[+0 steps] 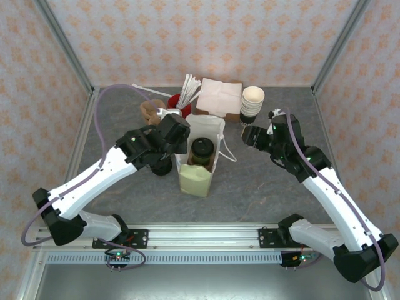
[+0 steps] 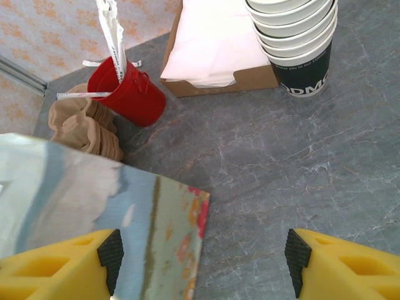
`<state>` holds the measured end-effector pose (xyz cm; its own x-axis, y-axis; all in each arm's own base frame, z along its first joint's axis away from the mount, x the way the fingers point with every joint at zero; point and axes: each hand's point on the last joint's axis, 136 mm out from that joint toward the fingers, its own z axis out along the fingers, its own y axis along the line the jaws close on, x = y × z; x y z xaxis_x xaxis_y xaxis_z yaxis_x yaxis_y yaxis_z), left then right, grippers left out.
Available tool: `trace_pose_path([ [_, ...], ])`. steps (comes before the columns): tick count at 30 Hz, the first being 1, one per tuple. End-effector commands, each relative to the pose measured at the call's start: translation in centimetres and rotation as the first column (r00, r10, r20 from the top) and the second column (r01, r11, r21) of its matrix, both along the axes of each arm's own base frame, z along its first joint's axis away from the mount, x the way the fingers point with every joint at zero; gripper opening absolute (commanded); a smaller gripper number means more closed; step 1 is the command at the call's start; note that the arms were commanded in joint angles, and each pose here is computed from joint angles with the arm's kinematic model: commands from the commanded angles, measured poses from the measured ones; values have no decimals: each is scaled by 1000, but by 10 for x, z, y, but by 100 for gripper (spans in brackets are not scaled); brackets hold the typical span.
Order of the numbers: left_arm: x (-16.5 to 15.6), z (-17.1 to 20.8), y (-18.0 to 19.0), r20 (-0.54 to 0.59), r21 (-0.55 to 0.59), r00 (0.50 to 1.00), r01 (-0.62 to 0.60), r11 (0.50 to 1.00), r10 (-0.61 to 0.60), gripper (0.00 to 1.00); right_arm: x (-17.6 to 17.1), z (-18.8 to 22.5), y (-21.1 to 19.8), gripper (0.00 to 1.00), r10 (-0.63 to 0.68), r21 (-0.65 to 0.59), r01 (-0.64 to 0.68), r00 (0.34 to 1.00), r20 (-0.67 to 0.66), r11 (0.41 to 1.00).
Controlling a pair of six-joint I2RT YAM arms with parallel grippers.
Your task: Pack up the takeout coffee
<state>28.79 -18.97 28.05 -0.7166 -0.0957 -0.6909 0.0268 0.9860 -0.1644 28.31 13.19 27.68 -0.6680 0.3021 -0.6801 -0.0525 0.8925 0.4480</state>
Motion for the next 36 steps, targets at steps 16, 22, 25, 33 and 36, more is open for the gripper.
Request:
trace_pose_path([
  [16, -8, -6, 45, -5, -32, 994, -109, 994, 109, 12, 30, 17, 10, 71, 13, -26, -12, 998, 56, 1000],
  [22, -11, 7, 54, 27, -28, 992, -120, 992, 120, 36, 42, 15, 17, 69, 27, -33, -25, 998, 49, 999],
  [25, -16, 20, 60, 51, -29, 991, -119, 992, 120, 45, 52, 17, 22, 68, 34, -43, -32, 998, 48, 999],
  [33, -40, 69, 63, 86, -133, 995, -41, 990, 53, 66, 88, 16, 44, 67, 41, -38, -40, 999, 22, 998],
  [36, -50, 89, 69, 129, -189, 990, -30, 982, 55, 68, 105, 14, 54, 67, 36, -28, -36, 999, 13, 999],
])
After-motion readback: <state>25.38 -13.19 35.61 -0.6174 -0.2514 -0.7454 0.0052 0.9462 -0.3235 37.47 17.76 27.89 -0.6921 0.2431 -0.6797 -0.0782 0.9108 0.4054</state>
